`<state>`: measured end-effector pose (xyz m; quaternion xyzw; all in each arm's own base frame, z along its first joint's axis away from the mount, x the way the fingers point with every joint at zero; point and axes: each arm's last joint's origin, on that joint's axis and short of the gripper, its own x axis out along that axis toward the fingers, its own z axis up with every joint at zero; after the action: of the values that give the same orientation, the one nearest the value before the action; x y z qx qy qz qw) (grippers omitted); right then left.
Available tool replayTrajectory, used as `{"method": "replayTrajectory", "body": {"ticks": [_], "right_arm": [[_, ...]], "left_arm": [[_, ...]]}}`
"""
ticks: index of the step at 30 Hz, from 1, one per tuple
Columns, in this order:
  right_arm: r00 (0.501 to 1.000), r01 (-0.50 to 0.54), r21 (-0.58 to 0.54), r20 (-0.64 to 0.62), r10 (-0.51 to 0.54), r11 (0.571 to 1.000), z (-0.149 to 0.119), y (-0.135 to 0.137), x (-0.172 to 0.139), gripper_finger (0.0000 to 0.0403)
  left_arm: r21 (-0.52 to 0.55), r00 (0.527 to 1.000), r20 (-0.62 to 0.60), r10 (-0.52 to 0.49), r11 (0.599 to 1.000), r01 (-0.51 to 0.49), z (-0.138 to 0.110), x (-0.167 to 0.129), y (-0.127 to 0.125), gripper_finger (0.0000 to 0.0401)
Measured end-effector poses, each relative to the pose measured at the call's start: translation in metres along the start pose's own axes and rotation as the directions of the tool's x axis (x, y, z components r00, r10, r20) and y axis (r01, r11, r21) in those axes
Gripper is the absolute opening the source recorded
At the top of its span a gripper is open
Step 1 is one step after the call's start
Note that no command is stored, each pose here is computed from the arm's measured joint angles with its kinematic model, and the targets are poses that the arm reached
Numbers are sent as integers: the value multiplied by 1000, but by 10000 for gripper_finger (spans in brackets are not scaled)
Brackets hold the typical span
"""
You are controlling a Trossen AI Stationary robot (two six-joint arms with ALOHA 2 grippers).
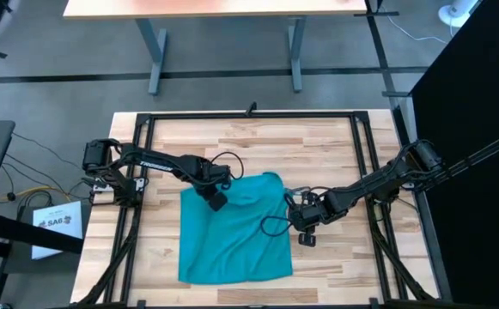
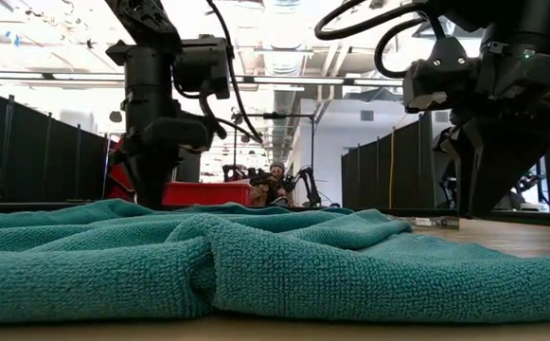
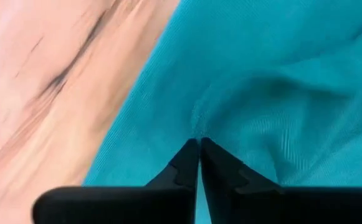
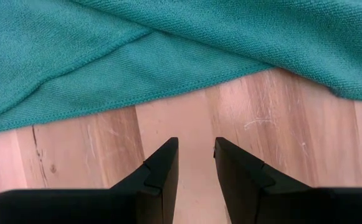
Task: Roll towel
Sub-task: Roll the blue towel
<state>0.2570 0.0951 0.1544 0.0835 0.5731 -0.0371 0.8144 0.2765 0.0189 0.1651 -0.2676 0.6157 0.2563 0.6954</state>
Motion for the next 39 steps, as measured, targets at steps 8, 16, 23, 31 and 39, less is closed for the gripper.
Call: {"method": "replayTrajectory", "body": {"ticks": [8,16,23,31,39], "right_arm": [[1000,-1,0,3,1,1000,1,-1,0,93],[1000,2,10,19,-2,1000,8,-11,1,93],[1000,12,12,27,-13,1000,13,-21,2,93],[999,22,44,43,-24,999,20,-33,2,93],[998,27,13,50,-28,1000,22,-37,2,93]], "left_arm": [[-73,996,77,45,997,-40,-19,-47,17,0],[-57,999,-4,53,997,-53,-28,-42,37,0],[-89,990,-86,108,989,-116,-45,-18,49,0],[-93,987,-98,126,986,-135,-49,-12,53,0],[-94,979,-96,177,978,-186,-50,-13,55,0]]}}
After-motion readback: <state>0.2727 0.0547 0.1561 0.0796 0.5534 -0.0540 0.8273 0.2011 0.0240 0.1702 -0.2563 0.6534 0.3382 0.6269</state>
